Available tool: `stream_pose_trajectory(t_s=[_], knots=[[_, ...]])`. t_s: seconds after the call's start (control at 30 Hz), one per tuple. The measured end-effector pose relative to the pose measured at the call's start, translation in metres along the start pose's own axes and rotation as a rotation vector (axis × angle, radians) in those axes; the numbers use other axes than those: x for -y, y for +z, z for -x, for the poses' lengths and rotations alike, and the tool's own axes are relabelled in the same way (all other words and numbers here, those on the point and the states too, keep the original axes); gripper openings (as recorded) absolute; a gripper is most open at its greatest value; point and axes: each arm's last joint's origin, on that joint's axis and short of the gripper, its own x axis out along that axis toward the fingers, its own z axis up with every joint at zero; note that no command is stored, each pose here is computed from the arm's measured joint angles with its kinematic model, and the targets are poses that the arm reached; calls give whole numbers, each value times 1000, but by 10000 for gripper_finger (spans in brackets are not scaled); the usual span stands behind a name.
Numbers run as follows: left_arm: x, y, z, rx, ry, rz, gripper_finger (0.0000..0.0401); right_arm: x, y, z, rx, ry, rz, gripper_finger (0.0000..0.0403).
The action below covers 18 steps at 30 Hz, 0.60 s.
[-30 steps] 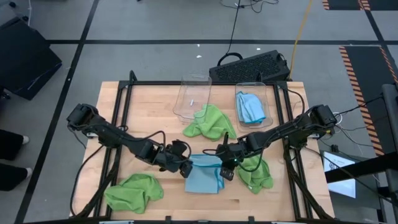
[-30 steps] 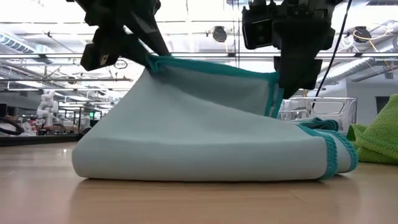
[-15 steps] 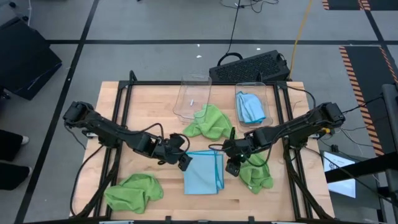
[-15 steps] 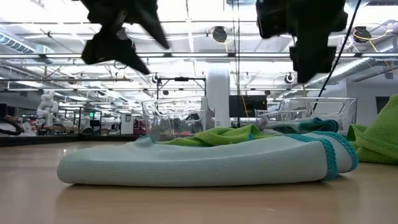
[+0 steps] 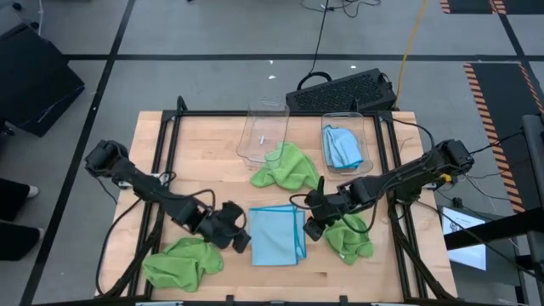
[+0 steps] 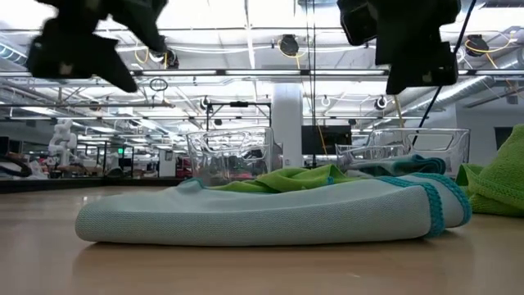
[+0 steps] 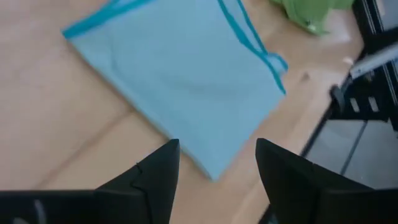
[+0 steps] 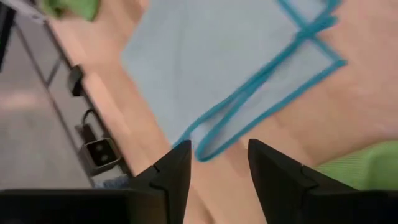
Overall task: Fold microfiber towels
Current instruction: Fold the blue microfiber towel
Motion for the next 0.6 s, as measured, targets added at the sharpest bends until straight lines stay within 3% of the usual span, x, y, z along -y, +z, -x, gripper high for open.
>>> stream_pose_trajectory(t_s=[0.1, 0.2, 0.47, 0.6], knots=[[7, -14, 4, 15, -60, -50, 219, -5, -3, -1, 9, 24, 24, 164], [15, -31, 5, 32, -130, -187, 229, -10, -8, -2, 52, 42, 88, 174], [23, -81, -7, 75, -220, -916, 256, -30, -26, -2, 148, 122, 342, 187], [18, -93, -25, 72, -178, -1132, 261, -32, -36, -2, 165, 103, 383, 187]])
